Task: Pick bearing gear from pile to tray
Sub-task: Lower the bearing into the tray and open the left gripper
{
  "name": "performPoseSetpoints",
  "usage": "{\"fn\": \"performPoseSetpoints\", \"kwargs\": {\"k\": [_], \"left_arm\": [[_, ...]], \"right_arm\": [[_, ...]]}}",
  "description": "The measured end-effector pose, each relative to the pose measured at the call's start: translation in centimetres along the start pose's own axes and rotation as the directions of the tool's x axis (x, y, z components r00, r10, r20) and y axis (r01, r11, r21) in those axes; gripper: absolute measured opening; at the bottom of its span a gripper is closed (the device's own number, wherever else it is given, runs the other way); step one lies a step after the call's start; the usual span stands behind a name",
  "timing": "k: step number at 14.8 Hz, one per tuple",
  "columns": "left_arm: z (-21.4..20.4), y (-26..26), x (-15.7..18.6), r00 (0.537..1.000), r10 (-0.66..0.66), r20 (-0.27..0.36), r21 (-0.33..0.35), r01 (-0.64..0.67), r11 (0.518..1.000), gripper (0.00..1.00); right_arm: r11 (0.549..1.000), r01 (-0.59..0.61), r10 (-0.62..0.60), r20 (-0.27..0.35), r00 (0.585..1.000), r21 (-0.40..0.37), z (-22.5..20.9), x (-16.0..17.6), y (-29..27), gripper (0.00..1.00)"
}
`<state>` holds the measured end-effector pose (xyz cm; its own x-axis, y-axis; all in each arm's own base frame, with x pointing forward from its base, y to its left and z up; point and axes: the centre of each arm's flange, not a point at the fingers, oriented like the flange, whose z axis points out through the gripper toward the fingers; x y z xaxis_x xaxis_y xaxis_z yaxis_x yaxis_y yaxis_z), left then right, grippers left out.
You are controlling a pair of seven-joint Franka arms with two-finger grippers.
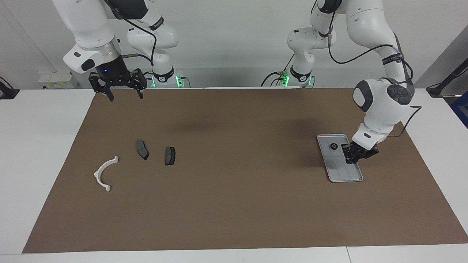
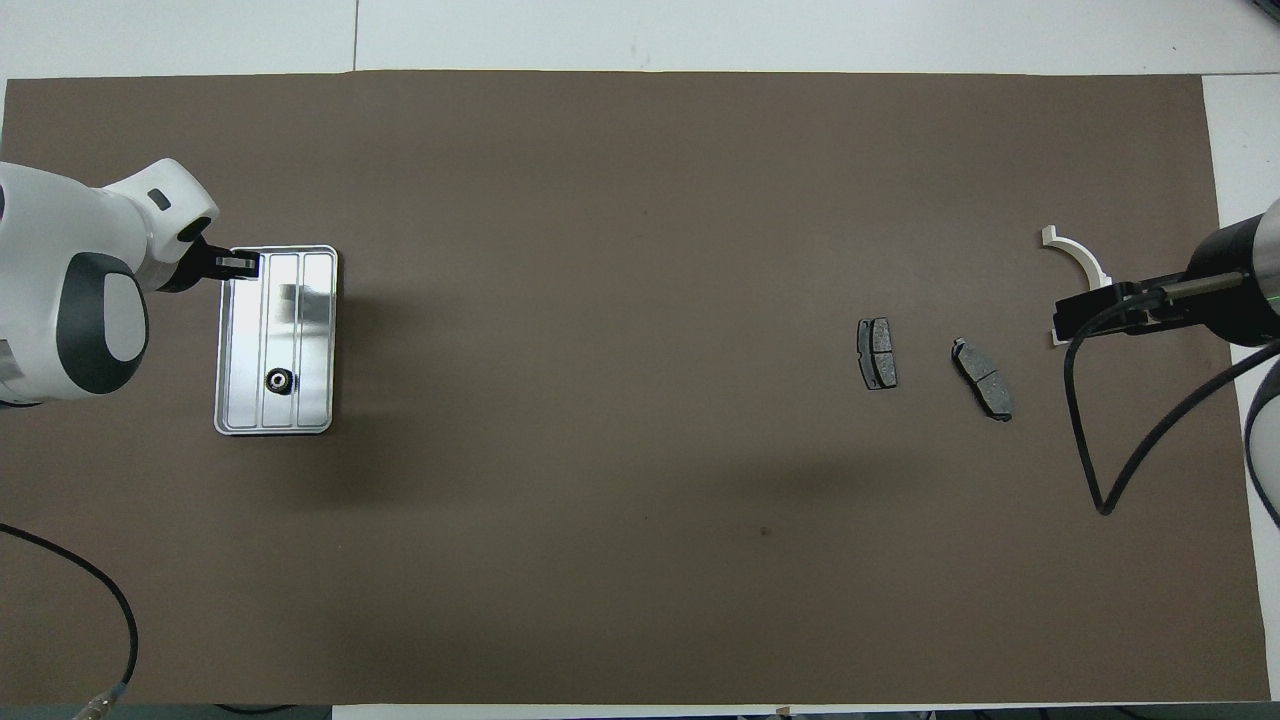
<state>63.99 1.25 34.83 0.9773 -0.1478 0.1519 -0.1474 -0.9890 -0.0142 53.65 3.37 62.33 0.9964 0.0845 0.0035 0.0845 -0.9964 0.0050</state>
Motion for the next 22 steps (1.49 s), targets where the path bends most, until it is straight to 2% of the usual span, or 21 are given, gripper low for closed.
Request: {"fn": "performPoseSetpoints", "kwargs": {"k": [4,12,22], "left_arm": [[2.5,-0.4,-0.1,1.0,-0.007,-0.018,0.002,0.007,1.0,0.24],[4.7,0.8,-1.0,0.999,0.005,-0.046,-0.002,-0.005,1.0,0.24],[4.9,0.9,-1.2,0.998,0.005,-0.058,0.0,-0.005,1.0,0.24]], "right_arm": [[1.0,0.002,-0.002,0.0,1.0,0.0,0.0,0.0,-0.1,1.0],[1.0,0.002,-0.002,0.003,1.0,0.0,0.1,0.0,-0.1,1.0],[1.0,0.008,-0.008,0.004,1.0,0.0,0.1,0.0,-0.4,1.0]]}}
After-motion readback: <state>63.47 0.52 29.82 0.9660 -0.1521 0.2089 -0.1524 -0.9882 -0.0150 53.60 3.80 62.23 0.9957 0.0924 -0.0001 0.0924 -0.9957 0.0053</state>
